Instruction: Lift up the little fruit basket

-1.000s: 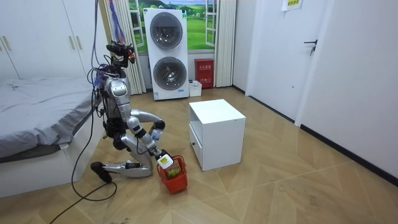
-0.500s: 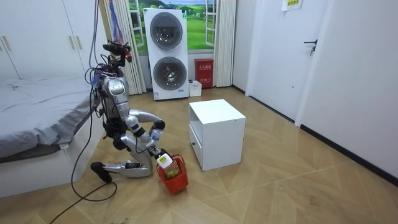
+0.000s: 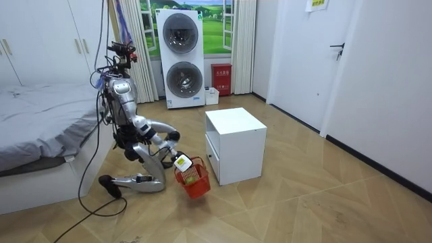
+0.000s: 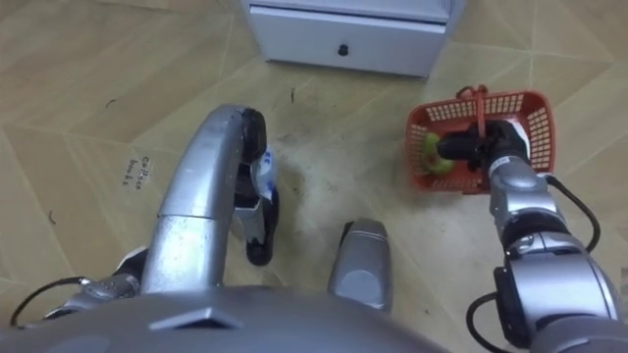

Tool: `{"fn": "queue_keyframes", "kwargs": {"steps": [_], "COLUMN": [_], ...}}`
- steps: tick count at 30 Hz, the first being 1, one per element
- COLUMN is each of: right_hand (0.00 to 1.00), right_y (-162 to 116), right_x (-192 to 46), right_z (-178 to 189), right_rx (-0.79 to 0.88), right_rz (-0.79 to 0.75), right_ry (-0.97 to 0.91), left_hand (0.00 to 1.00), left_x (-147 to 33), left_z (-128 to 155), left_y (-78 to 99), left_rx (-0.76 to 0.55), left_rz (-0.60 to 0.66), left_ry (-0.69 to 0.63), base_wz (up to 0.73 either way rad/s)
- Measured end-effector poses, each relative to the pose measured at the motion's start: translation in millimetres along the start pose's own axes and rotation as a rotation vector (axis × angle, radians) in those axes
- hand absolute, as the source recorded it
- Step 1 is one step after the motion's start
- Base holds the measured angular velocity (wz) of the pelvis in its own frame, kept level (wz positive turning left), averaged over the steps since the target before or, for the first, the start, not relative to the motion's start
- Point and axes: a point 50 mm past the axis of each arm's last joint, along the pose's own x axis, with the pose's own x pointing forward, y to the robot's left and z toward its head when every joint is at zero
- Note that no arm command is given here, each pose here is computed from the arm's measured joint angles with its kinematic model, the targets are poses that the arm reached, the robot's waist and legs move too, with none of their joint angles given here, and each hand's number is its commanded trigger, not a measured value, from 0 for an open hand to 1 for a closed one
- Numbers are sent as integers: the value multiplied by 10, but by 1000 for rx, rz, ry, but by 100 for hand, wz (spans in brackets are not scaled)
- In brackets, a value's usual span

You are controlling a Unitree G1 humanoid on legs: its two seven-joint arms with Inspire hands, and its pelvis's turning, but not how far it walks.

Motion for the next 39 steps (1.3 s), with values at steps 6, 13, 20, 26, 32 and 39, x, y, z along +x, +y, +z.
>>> {"fn": "queue_keyframes", "kwargs": {"steps": [6,13,20,26,32,39], "right_hand": [100,100,100,100,100,100], "right_y": [69,256,306,369,143,79], "right_x": [0,-24,-51,-85,-283,-368], "right_z": [159,385,601,368,724,898], "right_rx": [-4,18,15,-31,96,122], "right_rz": [28,88,49,55,38,20], "right_ry": [-59,-142,-237,-173,-387,-480], "left_hand": [0,0,0,0,0,0], "left_x": [9,-34,-35,-55,-119,-202], "left_z": [98,-149,-77,-185,-454,-677], "left_y": [104,17,154,69,25,85], "left_rx": [-70,-154,-218,-275,-242,-294], "left_rz": [41,48,191,187,192,248], "left_ry": [-25,55,30,33,123,189], "base_wz": [-6,-49,-50,-39,20,27]}}
